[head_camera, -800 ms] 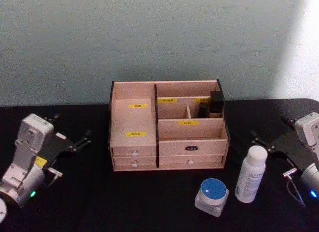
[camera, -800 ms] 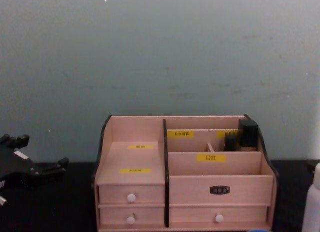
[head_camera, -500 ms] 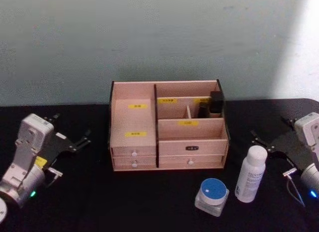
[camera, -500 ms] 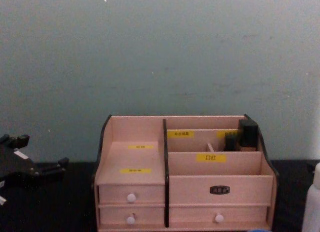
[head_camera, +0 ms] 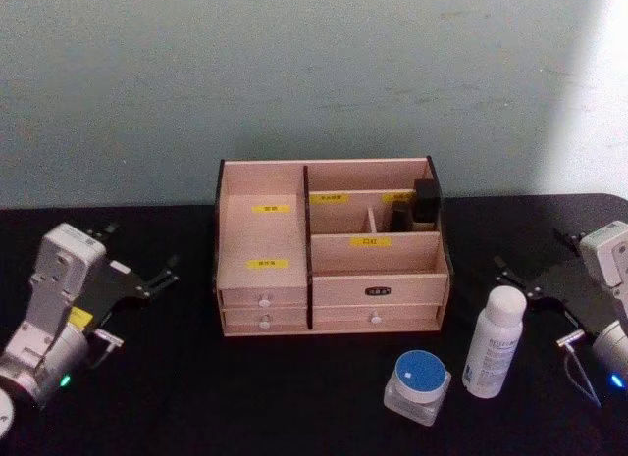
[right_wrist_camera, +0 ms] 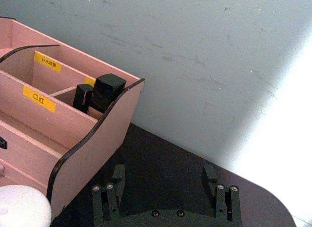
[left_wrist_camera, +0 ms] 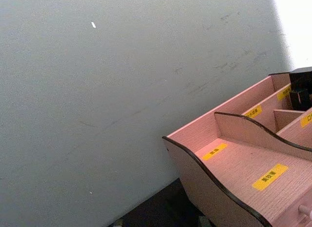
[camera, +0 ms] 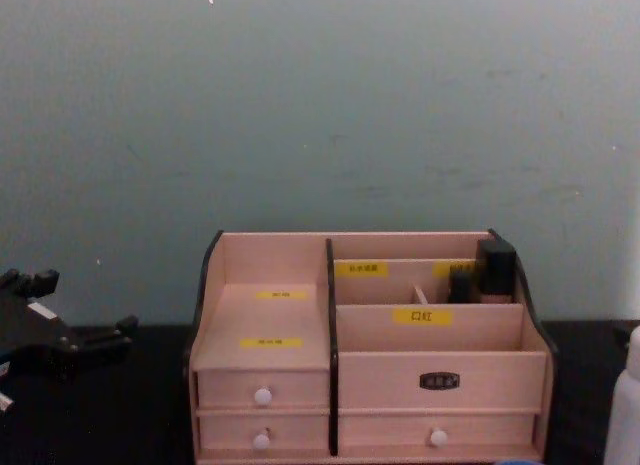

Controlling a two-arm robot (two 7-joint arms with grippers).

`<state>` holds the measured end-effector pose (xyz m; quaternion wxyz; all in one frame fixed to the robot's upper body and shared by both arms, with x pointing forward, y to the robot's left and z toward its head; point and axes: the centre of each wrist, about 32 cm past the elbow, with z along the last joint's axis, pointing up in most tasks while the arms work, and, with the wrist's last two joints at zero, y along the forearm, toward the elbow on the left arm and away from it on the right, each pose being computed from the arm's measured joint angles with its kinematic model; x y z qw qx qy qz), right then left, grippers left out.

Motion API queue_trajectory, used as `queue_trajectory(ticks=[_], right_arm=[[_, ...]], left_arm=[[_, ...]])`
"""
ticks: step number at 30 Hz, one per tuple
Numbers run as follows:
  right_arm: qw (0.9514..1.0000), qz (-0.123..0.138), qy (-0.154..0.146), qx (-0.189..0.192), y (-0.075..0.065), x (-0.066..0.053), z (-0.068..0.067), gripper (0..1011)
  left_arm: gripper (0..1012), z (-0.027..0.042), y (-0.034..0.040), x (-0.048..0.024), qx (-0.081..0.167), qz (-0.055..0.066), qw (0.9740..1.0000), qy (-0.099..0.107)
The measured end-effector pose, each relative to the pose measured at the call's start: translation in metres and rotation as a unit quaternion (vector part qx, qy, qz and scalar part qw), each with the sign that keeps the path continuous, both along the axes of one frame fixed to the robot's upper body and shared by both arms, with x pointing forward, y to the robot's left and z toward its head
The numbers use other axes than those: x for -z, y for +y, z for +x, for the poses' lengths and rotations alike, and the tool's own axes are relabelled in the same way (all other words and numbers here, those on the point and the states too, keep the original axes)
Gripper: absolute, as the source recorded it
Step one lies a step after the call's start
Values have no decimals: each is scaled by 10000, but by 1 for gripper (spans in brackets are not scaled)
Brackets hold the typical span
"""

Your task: Pick up the facial cleanser and watermelon frost from the table and place them into the tiered storage box.

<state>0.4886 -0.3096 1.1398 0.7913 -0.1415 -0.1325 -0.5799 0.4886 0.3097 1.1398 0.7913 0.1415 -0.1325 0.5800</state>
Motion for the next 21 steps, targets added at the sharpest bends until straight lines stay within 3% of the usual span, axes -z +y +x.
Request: queue_trajectory(ticks=[21], right_arm=[[10000,0,0,0,0,0,0,1000]], left_arm=[[1001,0,0,0,0,0,10000,0]])
